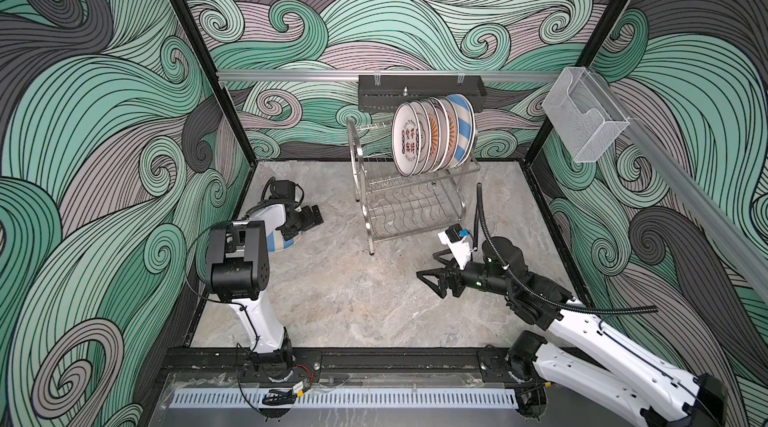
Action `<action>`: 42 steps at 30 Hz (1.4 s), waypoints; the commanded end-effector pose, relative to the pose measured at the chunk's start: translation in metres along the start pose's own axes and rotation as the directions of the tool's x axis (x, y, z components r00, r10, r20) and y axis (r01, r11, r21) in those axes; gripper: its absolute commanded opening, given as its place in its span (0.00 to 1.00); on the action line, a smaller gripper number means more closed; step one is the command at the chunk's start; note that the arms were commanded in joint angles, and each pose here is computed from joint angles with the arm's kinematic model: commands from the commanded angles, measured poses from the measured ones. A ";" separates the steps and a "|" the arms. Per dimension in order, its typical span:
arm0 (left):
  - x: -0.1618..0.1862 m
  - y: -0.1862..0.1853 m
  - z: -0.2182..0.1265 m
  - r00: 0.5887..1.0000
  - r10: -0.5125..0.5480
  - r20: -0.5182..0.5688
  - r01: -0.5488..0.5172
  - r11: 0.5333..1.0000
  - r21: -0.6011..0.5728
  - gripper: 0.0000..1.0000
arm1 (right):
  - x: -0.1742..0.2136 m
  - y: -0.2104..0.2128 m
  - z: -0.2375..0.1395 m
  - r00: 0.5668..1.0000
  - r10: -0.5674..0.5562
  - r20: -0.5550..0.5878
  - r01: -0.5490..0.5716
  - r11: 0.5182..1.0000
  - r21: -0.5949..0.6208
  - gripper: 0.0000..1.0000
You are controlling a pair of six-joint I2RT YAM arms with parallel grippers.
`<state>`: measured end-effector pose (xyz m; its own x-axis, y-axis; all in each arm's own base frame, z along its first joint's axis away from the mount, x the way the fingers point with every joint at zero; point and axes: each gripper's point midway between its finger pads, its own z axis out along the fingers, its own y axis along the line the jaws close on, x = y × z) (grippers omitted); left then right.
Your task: Load the plates into the dish rack
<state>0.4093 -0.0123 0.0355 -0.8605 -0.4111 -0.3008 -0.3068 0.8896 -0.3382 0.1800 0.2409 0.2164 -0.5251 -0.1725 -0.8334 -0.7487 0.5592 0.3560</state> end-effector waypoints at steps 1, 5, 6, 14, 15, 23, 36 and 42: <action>0.048 0.000 0.005 0.989 -0.050 -0.138 0.058 0.997 0.055 0.99 | -0.006 -0.004 -0.006 0.998 -0.014 0.053 0.012 0.999 0.033 0.89; 0.070 -0.006 -0.003 0.984 -0.054 -0.169 0.070 0.994 0.090 0.99 | -0.008 -0.006 -0.010 0.998 -0.029 0.060 0.025 0.998 0.056 0.92; 0.074 -0.007 -0.006 0.984 -0.050 -0.173 0.066 0.993 0.093 0.99 | -0.008 -0.007 -0.010 0.998 -0.029 0.056 0.026 0.998 0.060 0.92; 0.110 -0.017 -0.022 0.975 -0.055 -0.213 0.087 0.986 0.145 0.98 | -0.007 -0.010 -0.002 0.999 -0.020 0.037 0.017 0.998 0.062 0.92; 0.116 -0.018 -0.023 0.973 -0.052 -0.223 0.086 0.985 0.147 0.99 | -0.007 -0.010 -0.002 0.999 -0.020 0.033 0.018 0.998 0.063 0.92; 0.161 -0.026 -0.033 0.961 -0.046 -0.274 0.095 0.981 0.170 0.99 | -0.004 -0.011 0.002 1.000 -0.015 0.010 0.015 0.998 0.062 0.92; 0.204 -0.028 -0.071 0.963 -0.042 -0.266 0.097 0.975 0.199 0.98 | -0.001 -0.009 0.008 1.000 0.004 -0.014 -0.003 0.999 0.039 0.93; 0.202 -0.029 -0.078 0.974 -0.033 -0.225 0.075 0.980 0.184 0.99 | 0.002 -0.009 0.010 1.000 0.010 -0.028 -0.009 0.999 0.034 0.93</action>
<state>0.2139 -0.1089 0.0497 -0.9269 -0.3674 -0.0774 -0.2703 0.7961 -0.5414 0.1884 0.2399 0.1923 -0.5639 -0.2076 -0.7993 -0.7158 0.6055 0.3477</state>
